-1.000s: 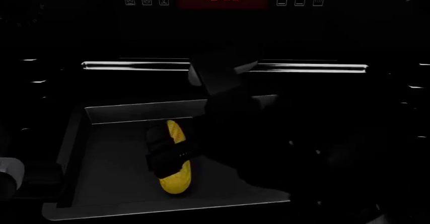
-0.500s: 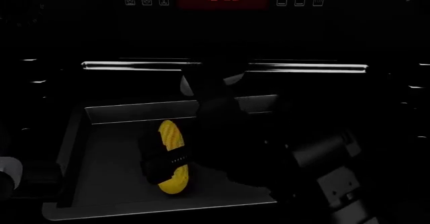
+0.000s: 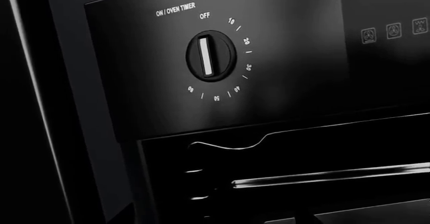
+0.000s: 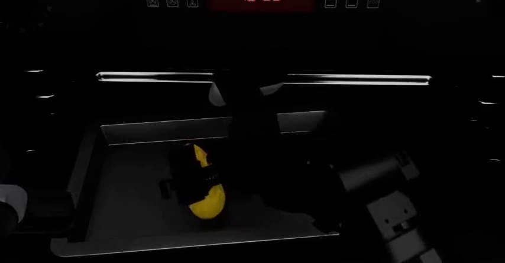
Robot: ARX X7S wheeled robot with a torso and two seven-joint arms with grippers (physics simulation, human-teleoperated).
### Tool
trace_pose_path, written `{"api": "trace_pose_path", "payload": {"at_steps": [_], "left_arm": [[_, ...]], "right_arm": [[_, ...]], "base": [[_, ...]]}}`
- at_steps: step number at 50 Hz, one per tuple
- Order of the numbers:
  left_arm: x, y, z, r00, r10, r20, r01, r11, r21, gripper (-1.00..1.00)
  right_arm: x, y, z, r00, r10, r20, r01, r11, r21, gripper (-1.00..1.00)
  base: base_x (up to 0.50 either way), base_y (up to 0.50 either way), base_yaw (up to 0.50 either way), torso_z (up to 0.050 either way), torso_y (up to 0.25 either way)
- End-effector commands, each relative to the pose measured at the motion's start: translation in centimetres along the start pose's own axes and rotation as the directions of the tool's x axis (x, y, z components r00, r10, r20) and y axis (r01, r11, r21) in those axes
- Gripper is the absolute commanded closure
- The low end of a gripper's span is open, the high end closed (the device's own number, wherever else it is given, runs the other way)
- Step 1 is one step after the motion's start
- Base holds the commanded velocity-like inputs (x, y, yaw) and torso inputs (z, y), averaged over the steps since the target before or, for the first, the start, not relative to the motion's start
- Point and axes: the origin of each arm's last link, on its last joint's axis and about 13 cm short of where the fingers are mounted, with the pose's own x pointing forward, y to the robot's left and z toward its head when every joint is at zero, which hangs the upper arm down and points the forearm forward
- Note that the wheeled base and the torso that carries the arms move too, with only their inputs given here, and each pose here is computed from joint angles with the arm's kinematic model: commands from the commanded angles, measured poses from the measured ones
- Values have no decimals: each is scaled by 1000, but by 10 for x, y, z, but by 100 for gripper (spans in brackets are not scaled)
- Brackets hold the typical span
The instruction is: Pick the corn from the top rack in the oven and place it on the plate on the counter.
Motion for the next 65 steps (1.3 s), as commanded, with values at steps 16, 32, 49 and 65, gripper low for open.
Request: {"api": "trace_pose_path", "payload": {"at_steps": [16,32,49,65], "left_arm": [[-1,2,6,1000,-9,23,9,1000,-26,-100],[-1,0,6,1000,-18,25,19,1000,-25,-100],[-1,0,17,999,-20,28,21,998,-53,-100],[0,0,12,1000,-18,16,18,999,-46,-100]], "right_arm": [[-43,24,11,993,-57,101,67,993,-96,100],[-77,40,-7,983,-50,179,73,990,-124,100],[-109,53,-14,947,-24,322,75,986,-147,100],[-110,54,-11,934,-3,358,77,979,-191,100]], "base": [[0,0,0,0,0],[0,0,0,0,0],[0,0,0,0,0],[0,0,0,0,0]]}}
